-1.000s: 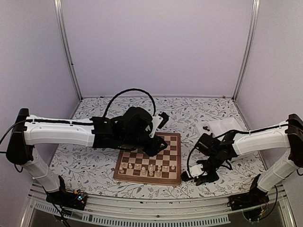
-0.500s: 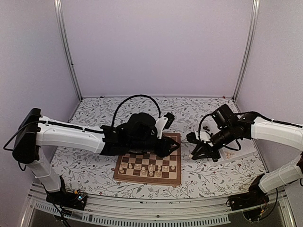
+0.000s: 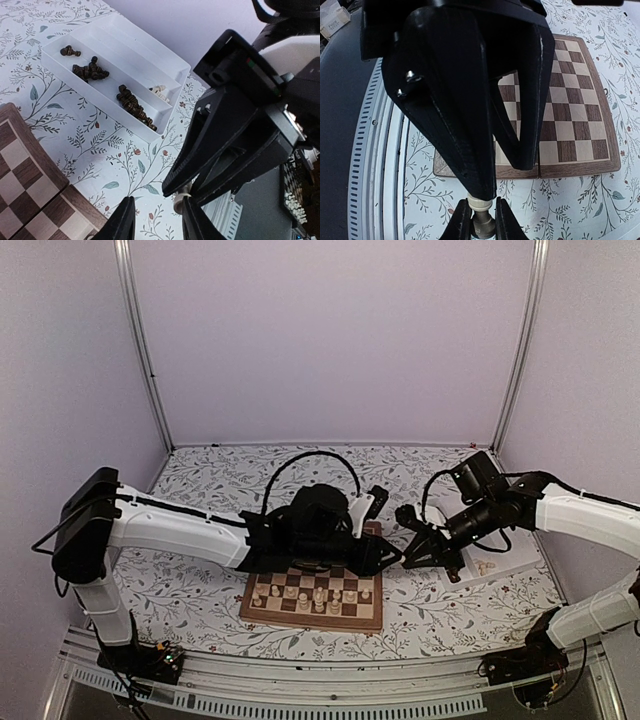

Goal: Set up the chess pieces on the board
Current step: Place the chess piece on the chessboard.

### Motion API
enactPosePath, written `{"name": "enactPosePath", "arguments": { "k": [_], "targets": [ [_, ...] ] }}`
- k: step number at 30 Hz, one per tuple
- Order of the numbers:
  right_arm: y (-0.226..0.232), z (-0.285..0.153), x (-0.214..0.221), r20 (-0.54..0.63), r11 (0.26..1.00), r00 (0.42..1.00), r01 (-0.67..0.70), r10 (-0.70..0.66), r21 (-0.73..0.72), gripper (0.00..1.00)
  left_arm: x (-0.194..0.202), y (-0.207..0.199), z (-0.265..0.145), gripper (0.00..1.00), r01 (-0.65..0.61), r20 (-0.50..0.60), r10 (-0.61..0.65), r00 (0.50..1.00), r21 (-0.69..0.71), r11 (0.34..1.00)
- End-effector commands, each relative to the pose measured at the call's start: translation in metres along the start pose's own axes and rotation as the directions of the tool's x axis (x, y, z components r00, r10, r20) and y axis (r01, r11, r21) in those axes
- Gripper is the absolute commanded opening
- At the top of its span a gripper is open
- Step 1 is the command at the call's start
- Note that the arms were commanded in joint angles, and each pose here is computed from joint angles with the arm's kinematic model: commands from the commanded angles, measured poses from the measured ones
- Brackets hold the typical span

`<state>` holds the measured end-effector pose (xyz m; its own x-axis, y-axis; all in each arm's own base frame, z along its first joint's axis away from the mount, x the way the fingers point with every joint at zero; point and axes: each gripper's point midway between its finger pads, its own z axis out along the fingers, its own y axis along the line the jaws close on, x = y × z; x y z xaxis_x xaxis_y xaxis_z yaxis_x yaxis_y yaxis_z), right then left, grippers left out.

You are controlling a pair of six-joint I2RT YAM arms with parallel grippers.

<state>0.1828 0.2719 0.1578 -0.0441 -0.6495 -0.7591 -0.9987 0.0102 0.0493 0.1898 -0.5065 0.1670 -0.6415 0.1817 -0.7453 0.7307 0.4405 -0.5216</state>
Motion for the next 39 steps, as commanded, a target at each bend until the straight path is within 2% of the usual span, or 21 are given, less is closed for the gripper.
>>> {"name": "enactPosePath", "arguments": {
  "k": [1, 8, 16, 23, 34, 39],
  "targets": [
    [-0.003, -0.007, -0.017, 0.051, 1.0, 0.998, 0.02, -0.021, 0.017, 0.11, -0.006, -0.025, 0.009, 0.34, 0.006, 0.011, -0.007, 1.0, 0.107, 0.994],
    [-0.005, -0.007, -0.016, 0.049, 0.999, 0.999, 0.02, -0.022, 0.03, 0.11, -0.002, -0.026, 0.012, 0.33, 0.025, -0.003, -0.025, 1.0, 0.124, 0.992],
    [-0.007, -0.004, -0.011, 0.035, 0.999, 0.999, 0.014, -0.015, 0.039, 0.11, -0.02, -0.028, -0.011, 0.36, 0.039, 0.113, -0.053, 0.992, 0.123, 0.992],
    [-0.008, -0.006, -0.014, 0.042, 0.999, 0.999, 0.016, -0.018, 0.042, 0.11, -0.003, -0.028, 0.006, 0.36, 0.06, 0.038, -0.066, 0.997, 0.136, 0.989],
    [-0.004, -0.009, -0.016, 0.055, 0.999, 0.998, 0.026, -0.028, 0.042, 0.11, 0.003, -0.027, 0.013, 0.17, 0.061, 0.005, -0.063, 0.998, 0.137, 0.989],
    [0.001, -0.011, -0.017, 0.065, 0.999, 0.997, 0.044, -0.046, 0.027, 0.13, 0.002, -0.026, 0.012, 0.12, 0.052, 0.004, -0.053, 0.999, 0.138, 0.989]
  ]
}}
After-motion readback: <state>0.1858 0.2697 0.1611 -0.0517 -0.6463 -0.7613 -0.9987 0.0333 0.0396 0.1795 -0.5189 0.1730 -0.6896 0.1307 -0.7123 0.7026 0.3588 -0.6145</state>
